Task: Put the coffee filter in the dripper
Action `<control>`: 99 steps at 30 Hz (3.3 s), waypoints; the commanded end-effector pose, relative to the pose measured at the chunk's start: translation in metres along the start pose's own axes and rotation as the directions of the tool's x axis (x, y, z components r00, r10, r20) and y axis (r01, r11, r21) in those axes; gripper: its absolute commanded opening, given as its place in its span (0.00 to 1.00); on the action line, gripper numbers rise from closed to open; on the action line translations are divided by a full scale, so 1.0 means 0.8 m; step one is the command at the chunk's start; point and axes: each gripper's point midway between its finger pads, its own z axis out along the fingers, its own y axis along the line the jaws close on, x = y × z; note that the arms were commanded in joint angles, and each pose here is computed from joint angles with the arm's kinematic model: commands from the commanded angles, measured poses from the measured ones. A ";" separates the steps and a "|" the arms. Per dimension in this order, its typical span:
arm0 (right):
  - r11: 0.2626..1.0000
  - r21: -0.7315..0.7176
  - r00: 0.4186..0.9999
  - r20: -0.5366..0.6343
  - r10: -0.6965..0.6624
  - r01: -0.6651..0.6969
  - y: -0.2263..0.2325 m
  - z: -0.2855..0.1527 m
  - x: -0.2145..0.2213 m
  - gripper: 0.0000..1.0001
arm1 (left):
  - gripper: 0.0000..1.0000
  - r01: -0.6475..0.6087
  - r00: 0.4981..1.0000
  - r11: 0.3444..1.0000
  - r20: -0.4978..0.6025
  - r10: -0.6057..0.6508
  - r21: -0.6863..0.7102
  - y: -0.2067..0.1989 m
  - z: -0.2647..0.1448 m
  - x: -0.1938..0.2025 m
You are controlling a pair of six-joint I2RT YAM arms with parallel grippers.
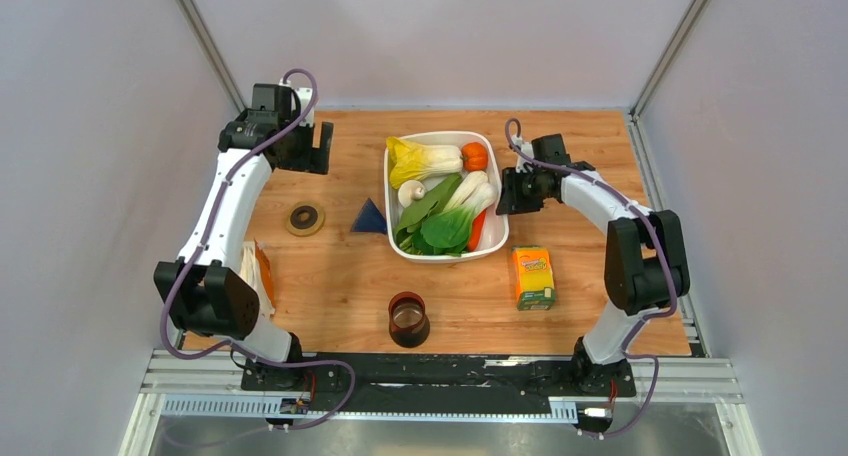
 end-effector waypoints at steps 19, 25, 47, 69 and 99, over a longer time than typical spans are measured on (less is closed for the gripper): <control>0.890 0.403 0.974 0.017 0.228 -0.215 -0.172 -0.086 0.065 0.00 | 0.93 -0.008 0.999 1.000 0.031 0.008 -0.003 0.004 0.010 -0.009; 0.864 0.464 0.976 -0.004 0.220 -0.193 -0.229 -0.117 0.083 0.00 | 0.93 -0.130 0.991 0.978 0.034 0.126 0.163 -0.027 0.016 -0.002; 0.913 0.098 0.890 0.204 -0.407 0.395 -0.084 -0.232 -0.011 1.00 | 0.93 -0.660 0.732 0.472 0.360 0.578 0.584 -0.161 -0.095 0.153; -0.271 -0.482 0.174 0.693 -0.699 0.833 0.314 -0.089 0.185 1.00 | 0.93 -0.308 0.932 0.841 0.318 0.172 0.445 -0.081 -0.113 0.067; -0.389 -0.521 0.163 0.732 -0.662 0.759 0.383 -0.061 0.220 0.87 | 0.93 -0.346 0.922 0.833 0.322 0.216 0.432 -0.079 -0.112 0.076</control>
